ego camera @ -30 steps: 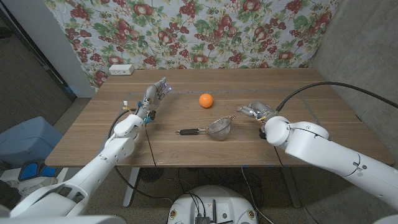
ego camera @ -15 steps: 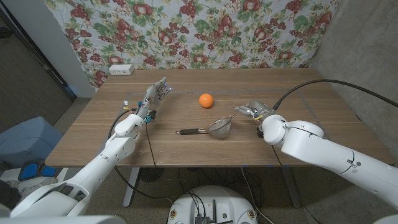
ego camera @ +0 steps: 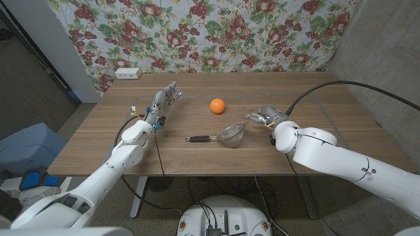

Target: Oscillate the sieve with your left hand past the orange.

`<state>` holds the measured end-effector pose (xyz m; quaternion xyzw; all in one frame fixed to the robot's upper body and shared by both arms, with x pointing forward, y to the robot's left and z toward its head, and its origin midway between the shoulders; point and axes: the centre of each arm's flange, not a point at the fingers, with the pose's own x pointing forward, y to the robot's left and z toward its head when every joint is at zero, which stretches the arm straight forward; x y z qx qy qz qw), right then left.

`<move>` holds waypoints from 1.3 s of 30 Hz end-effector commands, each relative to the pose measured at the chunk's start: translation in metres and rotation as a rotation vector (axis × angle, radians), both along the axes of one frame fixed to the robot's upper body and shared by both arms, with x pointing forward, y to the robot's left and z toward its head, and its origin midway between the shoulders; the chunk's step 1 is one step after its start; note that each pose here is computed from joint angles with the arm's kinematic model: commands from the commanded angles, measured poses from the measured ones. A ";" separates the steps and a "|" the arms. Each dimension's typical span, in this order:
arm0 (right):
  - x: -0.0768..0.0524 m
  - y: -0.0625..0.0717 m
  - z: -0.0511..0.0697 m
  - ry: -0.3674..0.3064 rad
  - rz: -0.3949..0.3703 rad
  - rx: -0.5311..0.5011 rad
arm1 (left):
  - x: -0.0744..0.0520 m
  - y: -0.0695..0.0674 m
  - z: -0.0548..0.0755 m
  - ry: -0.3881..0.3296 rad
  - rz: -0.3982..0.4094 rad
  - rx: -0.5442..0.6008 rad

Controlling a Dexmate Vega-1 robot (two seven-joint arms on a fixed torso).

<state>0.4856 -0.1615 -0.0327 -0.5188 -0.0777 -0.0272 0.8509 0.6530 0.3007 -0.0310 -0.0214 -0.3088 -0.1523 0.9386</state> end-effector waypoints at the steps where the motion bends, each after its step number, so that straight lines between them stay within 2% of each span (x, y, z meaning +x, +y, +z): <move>1: 0.001 0.005 -0.001 0.020 -0.002 -0.044 | -0.003 -0.001 0.000 -0.001 0.003 0.002; 13: -0.001 0.010 -0.001 0.023 -0.032 -0.090 | -0.004 -0.002 -0.001 -0.002 0.001 0.002; 19: 0.000 0.013 -0.002 0.043 -0.022 -0.101 | -0.005 -0.002 -0.002 -0.002 0.005 0.001; 39: 0.003 0.021 -0.005 0.050 -0.026 -0.153 | -0.008 0.000 -0.004 -0.006 0.004 -0.002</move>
